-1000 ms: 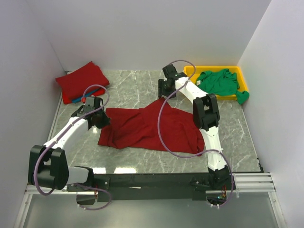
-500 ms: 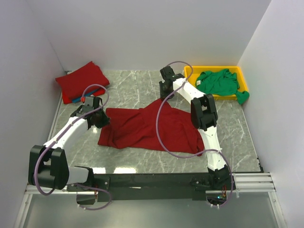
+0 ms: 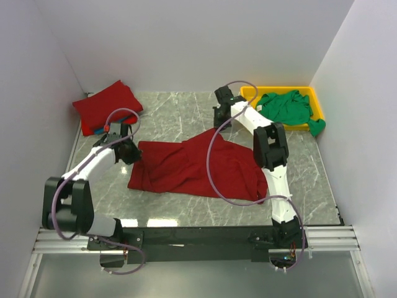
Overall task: Fold and stack the t-shirts
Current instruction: Flatten the tshirt out
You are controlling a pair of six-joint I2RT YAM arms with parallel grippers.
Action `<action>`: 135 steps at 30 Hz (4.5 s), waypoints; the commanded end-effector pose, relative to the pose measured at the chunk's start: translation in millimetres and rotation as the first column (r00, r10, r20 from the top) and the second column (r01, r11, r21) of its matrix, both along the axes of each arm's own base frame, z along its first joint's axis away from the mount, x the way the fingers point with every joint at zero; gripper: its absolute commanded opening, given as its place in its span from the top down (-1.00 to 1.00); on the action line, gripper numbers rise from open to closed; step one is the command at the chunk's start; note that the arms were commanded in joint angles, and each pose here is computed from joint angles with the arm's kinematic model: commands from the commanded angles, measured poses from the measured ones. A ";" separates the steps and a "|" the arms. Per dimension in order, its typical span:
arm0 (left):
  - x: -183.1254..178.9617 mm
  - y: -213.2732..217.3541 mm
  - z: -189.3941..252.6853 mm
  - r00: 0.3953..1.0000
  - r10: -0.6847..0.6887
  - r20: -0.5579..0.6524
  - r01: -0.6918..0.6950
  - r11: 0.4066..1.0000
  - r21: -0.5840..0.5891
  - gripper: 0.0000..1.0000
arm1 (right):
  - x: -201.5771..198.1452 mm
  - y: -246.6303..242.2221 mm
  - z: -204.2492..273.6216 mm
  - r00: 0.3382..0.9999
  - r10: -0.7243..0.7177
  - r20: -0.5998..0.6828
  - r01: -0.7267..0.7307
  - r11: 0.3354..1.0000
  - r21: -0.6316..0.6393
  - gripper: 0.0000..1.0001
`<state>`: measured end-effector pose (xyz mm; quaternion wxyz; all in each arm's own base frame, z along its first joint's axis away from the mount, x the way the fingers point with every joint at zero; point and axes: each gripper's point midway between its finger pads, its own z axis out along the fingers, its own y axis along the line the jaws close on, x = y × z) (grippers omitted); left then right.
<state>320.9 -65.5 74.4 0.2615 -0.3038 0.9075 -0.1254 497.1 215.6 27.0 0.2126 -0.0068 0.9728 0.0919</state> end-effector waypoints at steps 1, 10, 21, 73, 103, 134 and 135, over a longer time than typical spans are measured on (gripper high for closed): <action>53.0 -1.1 36.1 0.989 0.001 0.146 0.003 1.000 -0.025 0.99 | 17.5 -32.9 92.4 0.985 -0.097 0.142 0.083 0.991 0.102 1.00; 161.3 27.0 92.4 0.962 0.035 0.272 -0.031 0.999 -0.021 0.99 | 27.4 -81.8 215.2 0.924 -0.194 0.328 0.132 0.970 0.203 1.00; 210.8 62.9 267.4 0.802 0.078 0.592 -0.035 0.996 -0.084 0.99 | -29.2 -108.7 435.3 0.651 -0.270 0.709 0.030 0.943 0.331 1.00; 5.8 45.6 361.6 0.618 -0.019 0.786 0.007 1.000 0.019 0.99 | -164.5 -135.5 548.3 0.292 -0.217 0.932 -0.102 0.961 0.256 1.00; -199.9 55.5 530.3 0.106 -0.092 0.990 -0.229 0.967 0.115 0.99 | -401.8 -165.2 715.0 -0.265 -0.273 0.925 -0.283 0.939 0.196 1.00; 184.2 65.5 196.4 0.786 -0.146 0.601 0.034 0.980 0.194 -0.76 | 107.9 -102.2 279.8 0.727 -0.168 0.666 0.096 0.985 0.144 -0.76; 180.2 61.1 193.0 0.798 -0.152 0.583 0.047 0.980 0.191 -0.78 | 91.8 -102.7 302.1 0.701 -0.167 0.694 0.083 0.985 0.153 -0.77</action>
